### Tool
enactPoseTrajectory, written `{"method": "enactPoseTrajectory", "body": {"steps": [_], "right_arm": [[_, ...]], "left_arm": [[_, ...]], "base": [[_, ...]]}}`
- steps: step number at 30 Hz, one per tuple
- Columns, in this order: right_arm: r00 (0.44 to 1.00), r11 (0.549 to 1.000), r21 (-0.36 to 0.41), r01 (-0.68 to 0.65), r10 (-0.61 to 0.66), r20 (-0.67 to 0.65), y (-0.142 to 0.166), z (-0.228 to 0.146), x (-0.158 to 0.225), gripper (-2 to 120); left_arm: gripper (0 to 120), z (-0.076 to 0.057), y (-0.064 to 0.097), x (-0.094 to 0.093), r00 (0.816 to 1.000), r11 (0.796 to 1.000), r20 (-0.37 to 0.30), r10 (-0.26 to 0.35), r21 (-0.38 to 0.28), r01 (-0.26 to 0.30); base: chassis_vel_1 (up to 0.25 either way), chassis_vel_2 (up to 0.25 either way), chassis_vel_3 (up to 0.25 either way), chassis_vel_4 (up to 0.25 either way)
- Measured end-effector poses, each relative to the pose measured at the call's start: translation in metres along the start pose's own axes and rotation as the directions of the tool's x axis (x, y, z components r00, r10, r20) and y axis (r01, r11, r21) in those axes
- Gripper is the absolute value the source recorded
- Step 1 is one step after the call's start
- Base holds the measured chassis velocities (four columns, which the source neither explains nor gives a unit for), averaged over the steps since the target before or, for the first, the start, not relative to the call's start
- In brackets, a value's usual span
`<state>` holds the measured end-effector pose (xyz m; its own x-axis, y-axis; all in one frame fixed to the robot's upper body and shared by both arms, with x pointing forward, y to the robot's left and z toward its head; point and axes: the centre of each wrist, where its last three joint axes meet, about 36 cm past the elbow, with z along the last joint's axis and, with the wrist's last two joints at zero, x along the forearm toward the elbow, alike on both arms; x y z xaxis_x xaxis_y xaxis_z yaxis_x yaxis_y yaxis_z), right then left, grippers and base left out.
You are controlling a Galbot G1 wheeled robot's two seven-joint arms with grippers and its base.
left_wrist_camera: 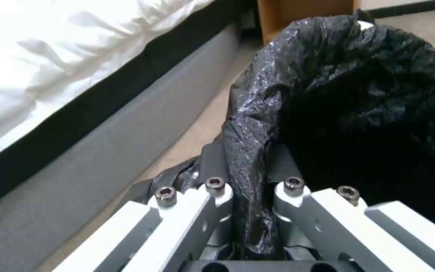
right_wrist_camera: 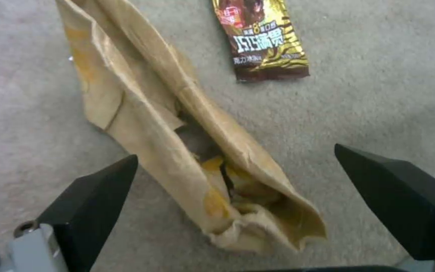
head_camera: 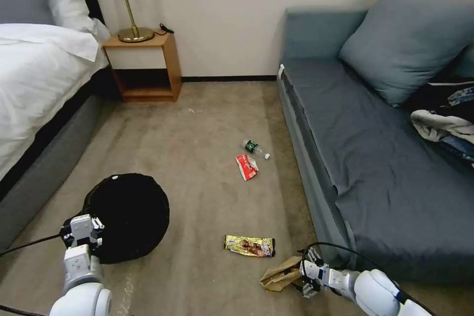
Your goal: Pick up the trash bin, then pick up the garbage on the floor and place it into the trash bin.
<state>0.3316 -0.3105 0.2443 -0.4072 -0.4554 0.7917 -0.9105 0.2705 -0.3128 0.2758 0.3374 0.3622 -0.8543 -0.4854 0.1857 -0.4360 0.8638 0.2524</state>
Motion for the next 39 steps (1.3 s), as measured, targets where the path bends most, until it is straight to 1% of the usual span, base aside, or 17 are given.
{"method": "enactPoseTrajectory", "body": {"steps": [3, 7, 12, 15, 16, 20, 21, 25, 28, 31, 33, 34, 35, 36, 37, 38, 39], "right_arm": [[1.000, 1.000, -0.002, 0.000, 0.000, 0.006, 0.001, -0.002, -0.005, 90], [1.000, 1.000, -0.002, 0.012, -0.012, 0.019, 0.004, -0.006, -0.013, 70], [0.999, 1.000, 0.003, 0.022, -0.022, 0.025, 0.008, -0.005, -0.014, 57], [0.999, 1.000, -0.003, 0.022, -0.022, 0.029, 0.011, -0.002, -0.015, 42], [0.999, 1.000, -0.003, 0.022, -0.022, 0.029, 0.011, -0.002, -0.015, 42], [0.999, 1.000, -0.014, 0.004, -0.003, 0.043, 0.014, -0.002, -0.018, 25], [0.999, 1.000, -0.014, 0.004, -0.003, 0.043, 0.014, -0.002, -0.018, 25], [0.998, 1.000, -0.015, -0.002, 0.003, 0.055, 0.013, -0.001, -0.020, 7], [0.998, 1.000, -0.017, -0.004, 0.005, 0.066, 0.011, -0.001, -0.019, 0], [0.993, 0.999, -0.030, -0.019, 0.022, 0.116, 0.004, -0.002, -0.016, 0], [0.974, 0.994, -0.090, -0.059, 0.077, 0.213, -0.012, -0.013, -0.009, 0], [0.974, 0.994, -0.090, -0.059, 0.077, 0.213, -0.012, -0.013, -0.009, 0], [0.938, 0.981, -0.178, -0.081, 0.135, 0.318, -0.028, -0.028, -0.007, 0], [0.865, 0.957, -0.282, -0.063, 0.194, 0.463, -0.042, -0.050, -0.014, 0], [0.823, 0.945, -0.322, -0.048, 0.221, 0.524, -0.048, -0.064, -0.019, 0], [0.823, 0.945, -0.322, -0.048, 0.221, 0.524, -0.048, -0.064, -0.019, 0], [0.752, 0.922, -0.388, -0.016, 0.267, 0.603, -0.051, -0.095, -0.035, 0]], "left_arm": [[5, 0.001, 0.000, -0.001, 1.000, 1.000, -0.001, -0.002, 0.000, 0.002], [5, 0.001, -0.002, -0.004, 1.000, 1.000, -0.001, -0.002, 0.003, 0.002], [5, 0.002, -0.003, -0.005, 1.000, 1.000, -0.004, -0.004, 0.003, 0.004], [5, 0.003, -0.002, -0.006, 1.000, 1.000, -0.006, -0.005, -0.002, 0.005], [5, 0.003, -0.002, -0.006, 1.000, 1.000, -0.006, -0.005, -0.002, 0.005], [5, 0.004, -0.003, -0.006, 1.000, 1.000, -0.003, -0.001, -0.002, 0.001], [5, 0.004, -0.003, -0.006, 1.000, 1.000, -0.003, -0.001, -0.002, 0.001], [5, 0.004, -0.004, -0.005, 1.000, 1.000, -0.004, 0.003, -0.004, -0.003], [5, 0.004, -0.004, -0.005, 1.000, 1.000, -0.003, 0.006, -0.005, -0.006], [5, 0.004, -0.005, -0.004, 1.000, 1.000, -0.002, 0.009, -0.005, -0.009], [5, 0.003, -0.005, -0.004, 1.000, 1.000, -0.002, 0.011, -0.004, -0.011], [5, 0.003, -0.005, -0.004, 1.000, 1.000, -0.002, 0.011, -0.004, -0.011], [5, 0.003, -0.006, -0.003, 1.000, 1.000, -0.004, 0.014, -0.001, -0.014], [5, 0.004, -0.007, -0.001, 1.000, 1.000, -0.008, 0.017, 0.004, -0.017], [5, 0.004, -0.008, 0.000, 1.000, 1.000, -0.009, 0.017, 0.006, -0.017], [5, 0.004, -0.008, 0.000, 1.000, 1.000, -0.009, 0.017, 0.006, -0.017], [5, 0.004, -0.010, 0.002, 1.000, 1.000, -0.011, 0.020, 0.011, -0.020]], "base": [[0.000, 0.000, 0.000, 0.000], [0.000, 0.000, 0.000, 0.000], [0.000, 0.000, 0.000, 0.000], [0.000, 0.000, 0.000, 0.000], [0.000, 0.000, 0.000, 0.000], [0.000, 0.000, 0.000, 0.000], [0.000, 0.000, 0.000, 0.000], [0.000, 0.000, 0.000, 0.000], [0.000, 0.000, 0.000, 0.000], [0.000, 0.000, 0.000, 0.000], [0.000, 0.000, 0.000, 0.000], [0.000, 0.000, 0.000, 0.000], [0.000, 0.000, 0.000, 0.000], [0.000, 0.000, 0.000, 0.000], [0.000, 0.000, 0.000, 0.000], [0.000, 0.000, 0.000, 0.000], [0.000, 0.000, 0.000, 0.000]]}}
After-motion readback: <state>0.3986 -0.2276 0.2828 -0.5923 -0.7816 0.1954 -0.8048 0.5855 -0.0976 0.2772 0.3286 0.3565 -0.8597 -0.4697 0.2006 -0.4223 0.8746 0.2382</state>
